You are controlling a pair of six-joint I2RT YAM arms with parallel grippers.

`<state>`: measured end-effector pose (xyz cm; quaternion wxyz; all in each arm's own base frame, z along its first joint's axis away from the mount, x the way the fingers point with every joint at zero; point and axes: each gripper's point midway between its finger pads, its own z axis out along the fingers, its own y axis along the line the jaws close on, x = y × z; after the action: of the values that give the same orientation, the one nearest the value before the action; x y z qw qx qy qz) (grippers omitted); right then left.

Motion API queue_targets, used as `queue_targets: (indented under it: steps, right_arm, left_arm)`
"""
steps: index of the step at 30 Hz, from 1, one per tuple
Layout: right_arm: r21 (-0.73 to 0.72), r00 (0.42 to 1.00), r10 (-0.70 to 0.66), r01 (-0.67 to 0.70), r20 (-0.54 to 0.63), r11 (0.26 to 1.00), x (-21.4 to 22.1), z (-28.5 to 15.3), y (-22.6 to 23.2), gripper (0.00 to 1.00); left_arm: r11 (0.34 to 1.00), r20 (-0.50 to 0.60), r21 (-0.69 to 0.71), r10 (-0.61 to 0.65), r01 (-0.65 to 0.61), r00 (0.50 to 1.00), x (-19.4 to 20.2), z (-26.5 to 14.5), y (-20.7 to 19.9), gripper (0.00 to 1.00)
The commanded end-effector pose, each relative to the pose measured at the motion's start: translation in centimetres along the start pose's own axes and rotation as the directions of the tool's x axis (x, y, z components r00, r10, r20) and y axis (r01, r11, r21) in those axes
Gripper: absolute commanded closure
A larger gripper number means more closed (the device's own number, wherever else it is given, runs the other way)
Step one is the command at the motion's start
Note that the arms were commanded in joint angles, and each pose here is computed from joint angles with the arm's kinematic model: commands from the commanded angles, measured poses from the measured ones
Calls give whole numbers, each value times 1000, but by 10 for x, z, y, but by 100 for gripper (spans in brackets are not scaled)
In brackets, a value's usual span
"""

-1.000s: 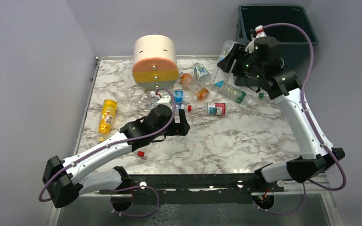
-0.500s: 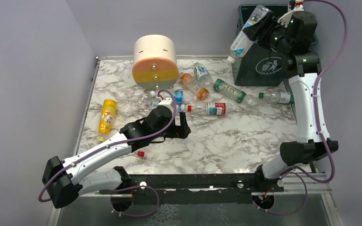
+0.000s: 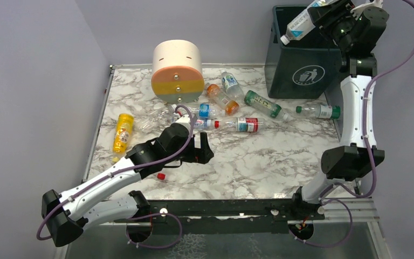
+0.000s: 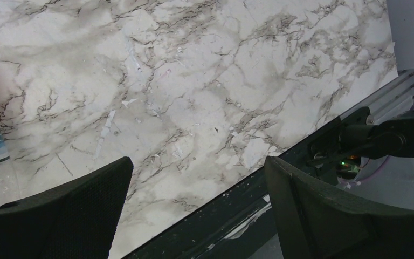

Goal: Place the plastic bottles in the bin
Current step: Place the plastic bottle in the trash bin.

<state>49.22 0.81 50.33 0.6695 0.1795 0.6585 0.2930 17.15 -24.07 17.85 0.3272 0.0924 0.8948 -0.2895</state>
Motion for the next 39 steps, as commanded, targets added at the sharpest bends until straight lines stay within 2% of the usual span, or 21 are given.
queue_targets:
  steps: [1,10,26,29,34,39]
  right_arm:
    - [-62,996,-10,15,88,998,-17,20,5,35]
    - [-13,988,-78,80,133,997,-30,44,-22,34]
    - [74,990,-110,104,83,992,-11,67,-83,30]
    - [75,992,-106,101,67,992,-4,73,-89,26]
    - [65,993,-109,106,52,992,-2,74,-88,13]
    - [23,991,-115,114,62,993,-12,66,-68,10]
  left_arm:
    - [999,-10,18,27,-26,1000,1,-11,-2,1]
    - [999,-8,2,49,-49,999,-3,-15,0,1]
    - [996,-21,-57,68,-69,997,-5,-3,8,1]
    - [996,-24,-66,66,-67,998,-4,-2,10,1]
    - [994,-20,-85,60,-61,998,-5,0,15,1]
    - [993,-11,-95,65,-66,998,-9,-1,18,1]
